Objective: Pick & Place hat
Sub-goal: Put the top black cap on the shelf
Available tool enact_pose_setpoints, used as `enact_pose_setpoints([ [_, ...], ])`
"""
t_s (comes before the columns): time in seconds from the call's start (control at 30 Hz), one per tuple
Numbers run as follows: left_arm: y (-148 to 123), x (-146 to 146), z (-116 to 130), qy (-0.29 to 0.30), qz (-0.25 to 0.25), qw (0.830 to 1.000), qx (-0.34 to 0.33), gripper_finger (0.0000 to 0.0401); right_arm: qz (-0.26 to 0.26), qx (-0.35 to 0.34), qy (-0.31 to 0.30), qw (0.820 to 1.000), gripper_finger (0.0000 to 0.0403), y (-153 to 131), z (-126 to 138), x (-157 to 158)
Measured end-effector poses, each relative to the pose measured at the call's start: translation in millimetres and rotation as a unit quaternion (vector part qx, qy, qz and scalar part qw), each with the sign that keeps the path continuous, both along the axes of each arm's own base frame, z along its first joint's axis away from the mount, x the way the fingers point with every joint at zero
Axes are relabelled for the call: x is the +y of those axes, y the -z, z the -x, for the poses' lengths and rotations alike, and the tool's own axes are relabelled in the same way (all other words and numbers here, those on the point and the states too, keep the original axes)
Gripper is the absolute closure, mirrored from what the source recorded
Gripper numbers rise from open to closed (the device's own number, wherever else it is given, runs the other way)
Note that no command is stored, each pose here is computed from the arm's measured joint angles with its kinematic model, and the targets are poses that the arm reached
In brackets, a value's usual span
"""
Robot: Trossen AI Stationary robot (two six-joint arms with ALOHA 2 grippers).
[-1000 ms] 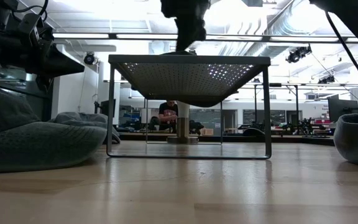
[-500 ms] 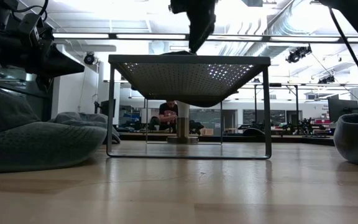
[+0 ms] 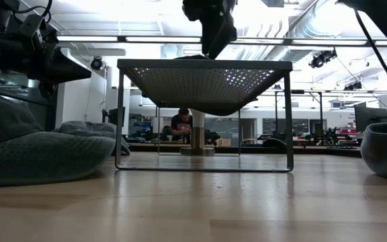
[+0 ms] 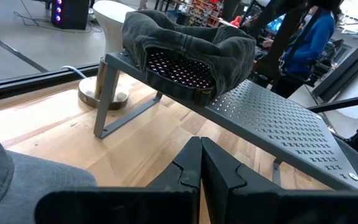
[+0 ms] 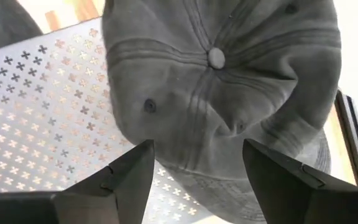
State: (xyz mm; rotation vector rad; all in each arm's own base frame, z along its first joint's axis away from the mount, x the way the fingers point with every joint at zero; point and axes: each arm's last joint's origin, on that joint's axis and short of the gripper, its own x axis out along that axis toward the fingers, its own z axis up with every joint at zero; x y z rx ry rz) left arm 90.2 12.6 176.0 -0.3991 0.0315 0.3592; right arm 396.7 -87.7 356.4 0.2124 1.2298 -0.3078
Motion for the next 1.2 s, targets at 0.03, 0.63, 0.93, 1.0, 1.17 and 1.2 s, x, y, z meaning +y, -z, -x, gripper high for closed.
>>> enact_pose_setpoints([
  [0.03, 0.1, 0.0, 0.0, 0.000, 0.000, 1.000, 0.000, 0.0400, -0.006, -0.001, 0.001, 1.000, 0.0166, 0.7, -0.5, -0.1],
  [0.63, 0.1, 0.0, 0.0, 0.000, 0.000, 1.000, 0.000, 0.0400, -0.021, 0.006, 0.024, 0.999, 0.0268, 10.2, -6.7, -1.5],
  [0.93, 0.0, 0.0, 0.0, 0.000, 0.000, 1.000, 0.000, 0.0400, -0.018, 0.007, 0.028, 0.999, 0.0392, 10.3, -6.9, 0.2],
  [1.0, 0.1, 0.1, 0.0, -0.001, 0.000, 1.000, 0.000, 0.0400, -0.012, 0.008, 0.031, 0.999, 0.0397, 10.2, -7.3, 2.0],
  [1.17, 0.1, 0.0, 0.0, -0.001, 0.000, 1.000, 0.000, 0.0400, 0.001, -0.006, 0.035, 0.999, 0.0399, -0.6, -3.4, 10.6],
  [1.2, 0.1, 0.0, 0.0, 0.000, 0.000, 1.000, 0.000, 0.0400, 0.005, -0.013, 0.036, 0.999, 0.0399, -5.2, -1.9, 13.0],
])
